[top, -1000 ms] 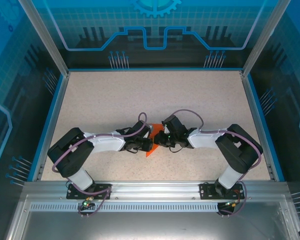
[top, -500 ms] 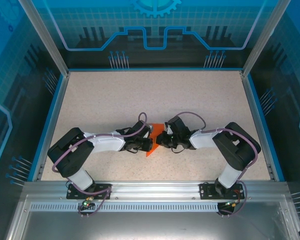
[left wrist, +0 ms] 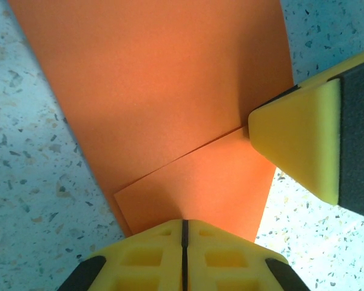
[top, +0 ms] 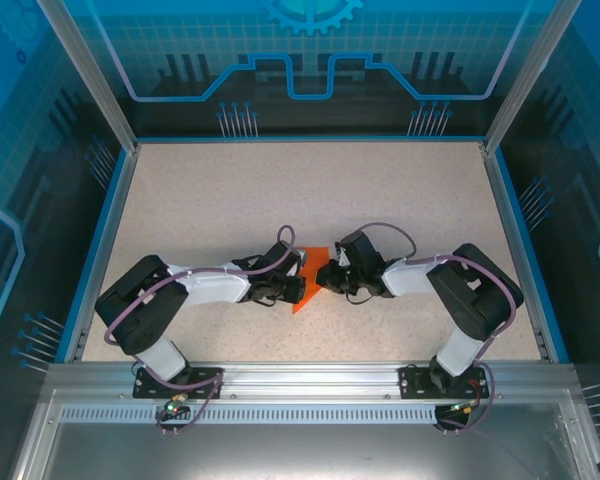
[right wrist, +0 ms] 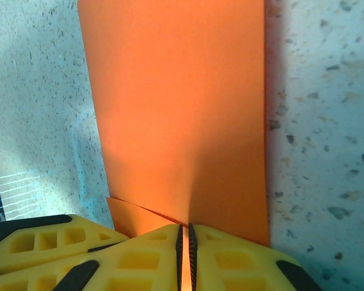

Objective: Fold a paper plane with a square sheet of paper (pick it up from the middle)
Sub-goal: Third fold the triangle at the center of the table.

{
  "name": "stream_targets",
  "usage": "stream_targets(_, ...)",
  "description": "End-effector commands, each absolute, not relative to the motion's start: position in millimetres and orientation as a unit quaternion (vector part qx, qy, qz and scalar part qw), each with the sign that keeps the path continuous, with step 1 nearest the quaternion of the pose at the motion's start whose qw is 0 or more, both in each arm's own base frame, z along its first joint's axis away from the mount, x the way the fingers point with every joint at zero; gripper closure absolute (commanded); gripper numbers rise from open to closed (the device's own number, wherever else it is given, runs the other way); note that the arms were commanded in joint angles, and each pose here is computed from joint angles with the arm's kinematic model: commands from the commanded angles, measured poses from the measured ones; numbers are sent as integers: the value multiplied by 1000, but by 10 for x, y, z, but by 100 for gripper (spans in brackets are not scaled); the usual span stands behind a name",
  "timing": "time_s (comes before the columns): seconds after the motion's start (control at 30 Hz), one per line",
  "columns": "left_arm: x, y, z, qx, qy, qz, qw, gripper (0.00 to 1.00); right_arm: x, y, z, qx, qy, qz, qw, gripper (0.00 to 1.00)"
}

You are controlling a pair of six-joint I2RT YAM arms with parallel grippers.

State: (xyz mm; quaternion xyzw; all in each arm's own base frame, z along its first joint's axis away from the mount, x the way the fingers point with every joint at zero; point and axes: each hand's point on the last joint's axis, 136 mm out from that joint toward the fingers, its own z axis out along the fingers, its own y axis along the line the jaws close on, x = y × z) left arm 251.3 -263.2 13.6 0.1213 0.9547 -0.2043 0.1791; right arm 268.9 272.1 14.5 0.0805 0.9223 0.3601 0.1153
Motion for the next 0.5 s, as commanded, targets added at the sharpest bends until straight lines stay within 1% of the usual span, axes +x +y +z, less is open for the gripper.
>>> stream_targets(0.0, 2374, -2489, -90, 129, 965, -175, 144, 92, 2686, 2579, 153, 94, 926, 348, 116, 86)
stream_targets(0.13, 2372, -2495, -100, 129, 965, -175, 143, 92, 2715, 2569, 165, 90, 924, 354, 117, 85)
stream_targets(0.37, 2376, -2506, -95, 128, 965, -178, 143, 92, 2629, 2439, -145, 118, 937, 315, 89, 86)
stream_targets(0.47, 2364, -2494, -106, 129, 966, -176, 141, 92, 2634, 2439, -67, 118, 935, 319, 98, 87)
